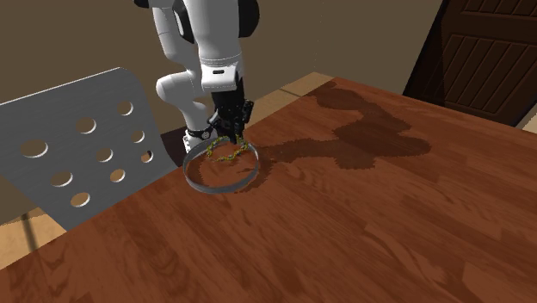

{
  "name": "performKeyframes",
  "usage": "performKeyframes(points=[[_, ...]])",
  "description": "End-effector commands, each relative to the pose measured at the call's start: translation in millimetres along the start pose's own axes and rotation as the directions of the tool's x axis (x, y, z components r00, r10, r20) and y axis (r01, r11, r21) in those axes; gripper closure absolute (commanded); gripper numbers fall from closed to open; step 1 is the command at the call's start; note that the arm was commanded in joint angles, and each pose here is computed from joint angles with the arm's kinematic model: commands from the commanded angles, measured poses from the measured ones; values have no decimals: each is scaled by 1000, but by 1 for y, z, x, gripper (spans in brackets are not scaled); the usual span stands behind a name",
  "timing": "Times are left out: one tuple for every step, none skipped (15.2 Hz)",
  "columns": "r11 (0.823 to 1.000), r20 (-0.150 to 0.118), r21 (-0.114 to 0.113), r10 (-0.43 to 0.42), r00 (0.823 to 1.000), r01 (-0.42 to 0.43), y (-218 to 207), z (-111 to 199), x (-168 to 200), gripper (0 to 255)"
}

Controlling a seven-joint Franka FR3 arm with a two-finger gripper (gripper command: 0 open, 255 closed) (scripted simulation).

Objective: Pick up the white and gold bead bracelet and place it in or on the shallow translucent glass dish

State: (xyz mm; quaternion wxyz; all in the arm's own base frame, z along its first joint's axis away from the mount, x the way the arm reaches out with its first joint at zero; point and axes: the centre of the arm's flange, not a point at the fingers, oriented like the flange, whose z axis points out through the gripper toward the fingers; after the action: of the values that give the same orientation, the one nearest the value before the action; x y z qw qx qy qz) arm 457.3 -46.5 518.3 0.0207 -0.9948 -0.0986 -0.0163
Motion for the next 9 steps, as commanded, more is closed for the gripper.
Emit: performKeyframes(points=[[1000,-1,0,0,1000,0,1,11,1,255],[1000,-1,0,0,1000,0,1,16,1,255],[1000,-1,0,0,1000,0,1,16,1,255],[1000,-1,0,0,1000,0,1,16,1,255],[1000,-1,0,0,1000,0,1,16,1,255],[1000,-1,0,0,1000,0,1,16,1,255],[1000,-1,0,0,1000,0,1,16,1,255],[1000,-1,0,0,1000,0,1,16,1,255],[1000,-1,0,0,1000,0,1,16,1,255]])
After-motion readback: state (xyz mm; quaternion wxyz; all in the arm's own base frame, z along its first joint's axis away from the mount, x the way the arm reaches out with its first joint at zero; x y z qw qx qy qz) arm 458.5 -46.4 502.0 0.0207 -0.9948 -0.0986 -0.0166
